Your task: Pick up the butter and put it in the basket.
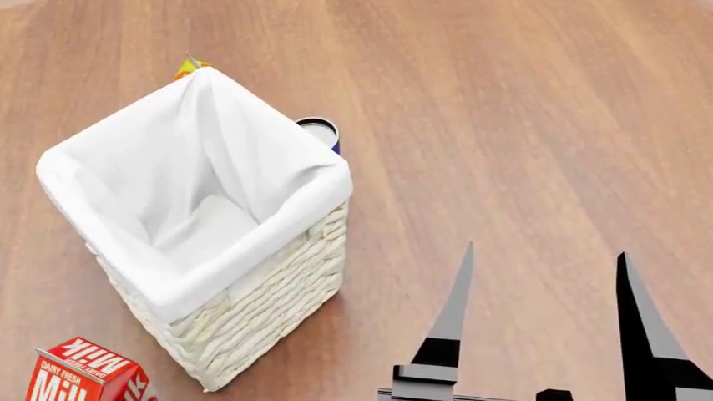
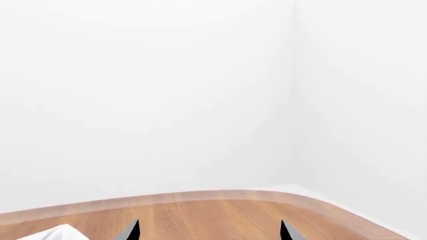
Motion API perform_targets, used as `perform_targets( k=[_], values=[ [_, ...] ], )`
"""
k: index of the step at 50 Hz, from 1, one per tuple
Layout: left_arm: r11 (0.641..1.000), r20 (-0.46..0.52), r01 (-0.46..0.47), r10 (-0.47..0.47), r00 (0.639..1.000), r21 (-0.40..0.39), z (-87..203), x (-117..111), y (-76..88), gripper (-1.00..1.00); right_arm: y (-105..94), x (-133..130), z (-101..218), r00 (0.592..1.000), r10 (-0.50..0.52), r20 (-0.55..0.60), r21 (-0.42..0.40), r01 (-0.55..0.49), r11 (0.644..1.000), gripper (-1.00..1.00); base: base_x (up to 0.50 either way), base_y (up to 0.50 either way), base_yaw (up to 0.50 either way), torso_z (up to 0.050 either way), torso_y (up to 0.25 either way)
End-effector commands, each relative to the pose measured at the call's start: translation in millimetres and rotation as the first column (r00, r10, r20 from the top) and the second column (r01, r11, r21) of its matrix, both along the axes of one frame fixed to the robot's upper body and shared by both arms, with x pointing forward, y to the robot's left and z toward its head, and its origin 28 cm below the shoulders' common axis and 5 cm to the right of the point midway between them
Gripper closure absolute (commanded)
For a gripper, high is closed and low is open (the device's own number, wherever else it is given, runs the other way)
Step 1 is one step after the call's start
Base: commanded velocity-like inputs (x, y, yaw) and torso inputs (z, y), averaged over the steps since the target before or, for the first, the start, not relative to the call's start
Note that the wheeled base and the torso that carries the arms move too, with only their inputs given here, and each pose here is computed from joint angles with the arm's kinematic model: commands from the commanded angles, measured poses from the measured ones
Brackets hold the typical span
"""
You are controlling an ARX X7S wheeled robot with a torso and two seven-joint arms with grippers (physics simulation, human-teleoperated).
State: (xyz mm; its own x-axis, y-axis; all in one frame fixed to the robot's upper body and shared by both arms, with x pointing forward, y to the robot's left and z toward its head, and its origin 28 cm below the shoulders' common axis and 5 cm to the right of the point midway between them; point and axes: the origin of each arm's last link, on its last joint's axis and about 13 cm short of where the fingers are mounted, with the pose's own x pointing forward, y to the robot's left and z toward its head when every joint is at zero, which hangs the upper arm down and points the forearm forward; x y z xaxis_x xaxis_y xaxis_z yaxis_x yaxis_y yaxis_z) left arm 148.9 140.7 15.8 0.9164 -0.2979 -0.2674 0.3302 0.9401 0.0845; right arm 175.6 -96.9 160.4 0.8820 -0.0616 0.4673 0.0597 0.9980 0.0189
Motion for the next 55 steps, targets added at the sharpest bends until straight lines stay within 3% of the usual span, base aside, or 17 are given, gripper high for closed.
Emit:
perform_targets(
  k=[1, 55],
  values=[
    [1.000, -0.020, 0.007, -0.006, 1.000, 0.030, -6, 7, 0.9, -1.00, -0.1, 0, 0, 1.000, 0.000, 0.002, 0.001, 0.000, 1.000, -1.00, 0.00, 0.00, 0.00, 0.000, 0.000],
    [0.996, -0.077, -0.013, 0.020, 0.997, 0.087, -36, 40, -1.6, -1.00, -1.0, 0, 0, 1.000, 0.002, 0.000, 0.008, -0.002, 1.000, -1.00, 0.00, 0.00, 0.00, 0.000, 0.000]
  ],
)
